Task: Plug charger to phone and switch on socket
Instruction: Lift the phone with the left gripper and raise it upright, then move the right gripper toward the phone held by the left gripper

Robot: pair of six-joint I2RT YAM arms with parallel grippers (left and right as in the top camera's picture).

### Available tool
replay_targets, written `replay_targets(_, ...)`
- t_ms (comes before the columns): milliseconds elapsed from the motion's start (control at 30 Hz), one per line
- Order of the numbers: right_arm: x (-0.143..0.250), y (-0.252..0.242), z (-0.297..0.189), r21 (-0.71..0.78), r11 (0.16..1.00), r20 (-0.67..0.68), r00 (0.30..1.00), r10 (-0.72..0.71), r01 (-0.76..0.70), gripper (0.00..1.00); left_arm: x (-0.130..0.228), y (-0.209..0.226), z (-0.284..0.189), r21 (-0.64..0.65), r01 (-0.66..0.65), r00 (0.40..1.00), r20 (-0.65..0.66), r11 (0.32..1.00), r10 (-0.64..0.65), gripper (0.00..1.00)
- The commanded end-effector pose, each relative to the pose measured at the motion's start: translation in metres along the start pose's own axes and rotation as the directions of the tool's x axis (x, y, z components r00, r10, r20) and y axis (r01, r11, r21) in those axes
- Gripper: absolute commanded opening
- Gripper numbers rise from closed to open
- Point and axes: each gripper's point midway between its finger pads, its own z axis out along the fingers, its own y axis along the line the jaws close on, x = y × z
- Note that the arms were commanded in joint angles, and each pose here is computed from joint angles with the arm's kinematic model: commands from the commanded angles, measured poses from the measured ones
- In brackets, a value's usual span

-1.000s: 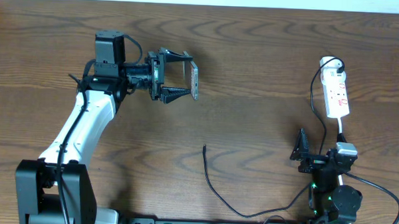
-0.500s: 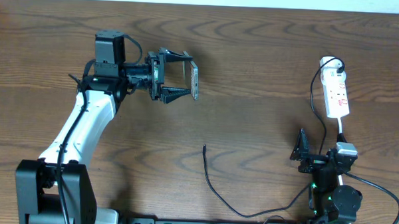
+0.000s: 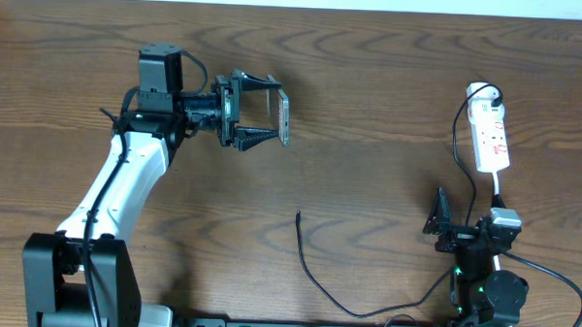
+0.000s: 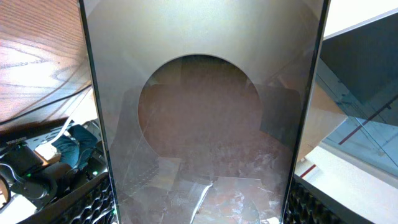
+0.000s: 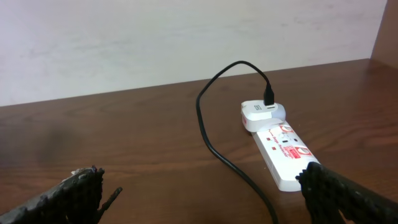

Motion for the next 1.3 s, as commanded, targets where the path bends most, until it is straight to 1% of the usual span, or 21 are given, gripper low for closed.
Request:
replay_targets(0,0.0,-0.001,0.0,0.005,1.0,0.0,1.0,-0.009,0.009,0.99,0.018,-0.012,-0.003,0.013,-0.064,0.997,-0.045,0.998,0.065,0.07)
replay_targets(833,0.0,-0.001,0.0,0.005,1.0,0.0,1.0,-0.009,0.009,0.99,0.018,-0.012,-0.003,0.014,-0.094,0.995,-0.044,0.995,0.095,0.07)
replay_targets(1000,0.0,-0.001,0.0,0.005,1.0,0.001,1.0,-0.009,0.009,0.99,0.017,-0.012,-0.003,0.017,-0.161,0.986,-0.034,0.987,0.162,0.07)
replay_targets(1100,0.0,-0.001,0.0,0.005,1.0,0.0,1.0,-0.009,0.009,0.99,0.008,-0.012,-0.002,0.011,-0.23,0.973,0.016,0.973,0.23,0.08)
replay_targets(1267,0.0,-0.001,0.0,0.005,1.0,0.001,1.0,-0.009,0.009,0.99,-0.012,-0.008,-0.004,-0.027,-0.299,0.945,0.128,0.954,0.299,0.08)
